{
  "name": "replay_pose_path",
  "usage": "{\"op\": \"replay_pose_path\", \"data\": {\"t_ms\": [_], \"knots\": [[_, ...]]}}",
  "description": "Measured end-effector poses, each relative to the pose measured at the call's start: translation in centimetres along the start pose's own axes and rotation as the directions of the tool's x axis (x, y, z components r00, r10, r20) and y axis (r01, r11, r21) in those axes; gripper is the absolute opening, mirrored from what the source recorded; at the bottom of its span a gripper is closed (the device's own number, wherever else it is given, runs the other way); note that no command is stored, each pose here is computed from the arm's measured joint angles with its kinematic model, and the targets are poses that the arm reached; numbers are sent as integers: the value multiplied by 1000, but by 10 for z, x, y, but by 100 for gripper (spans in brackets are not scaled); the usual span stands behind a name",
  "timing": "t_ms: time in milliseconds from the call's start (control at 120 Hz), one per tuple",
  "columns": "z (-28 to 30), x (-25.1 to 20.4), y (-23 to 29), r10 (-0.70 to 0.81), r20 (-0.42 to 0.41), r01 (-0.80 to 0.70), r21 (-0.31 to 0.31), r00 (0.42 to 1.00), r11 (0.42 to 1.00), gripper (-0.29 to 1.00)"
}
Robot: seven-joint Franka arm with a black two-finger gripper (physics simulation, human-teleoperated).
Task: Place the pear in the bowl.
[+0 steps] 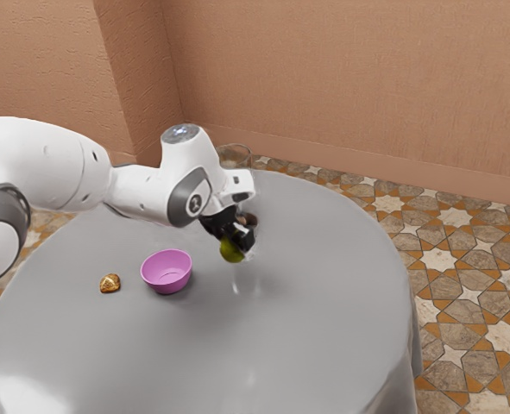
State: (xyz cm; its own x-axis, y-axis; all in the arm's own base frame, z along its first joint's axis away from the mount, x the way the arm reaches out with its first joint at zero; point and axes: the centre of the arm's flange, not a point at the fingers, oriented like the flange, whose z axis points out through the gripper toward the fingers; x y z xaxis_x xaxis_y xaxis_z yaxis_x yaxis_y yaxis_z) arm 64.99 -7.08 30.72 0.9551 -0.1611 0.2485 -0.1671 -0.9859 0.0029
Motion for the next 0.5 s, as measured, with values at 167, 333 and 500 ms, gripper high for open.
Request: {"op": "replay_pose_path", "data": {"t_ms": [167,333,500], "knots": [[-21,-17,-34,-27,3,26,7,1000,1000,22],[-36,-37,-57,-8,15,7,32,1000,999,22],[-53,-64,-81,26,34,-29,71,999,997,23]]}}
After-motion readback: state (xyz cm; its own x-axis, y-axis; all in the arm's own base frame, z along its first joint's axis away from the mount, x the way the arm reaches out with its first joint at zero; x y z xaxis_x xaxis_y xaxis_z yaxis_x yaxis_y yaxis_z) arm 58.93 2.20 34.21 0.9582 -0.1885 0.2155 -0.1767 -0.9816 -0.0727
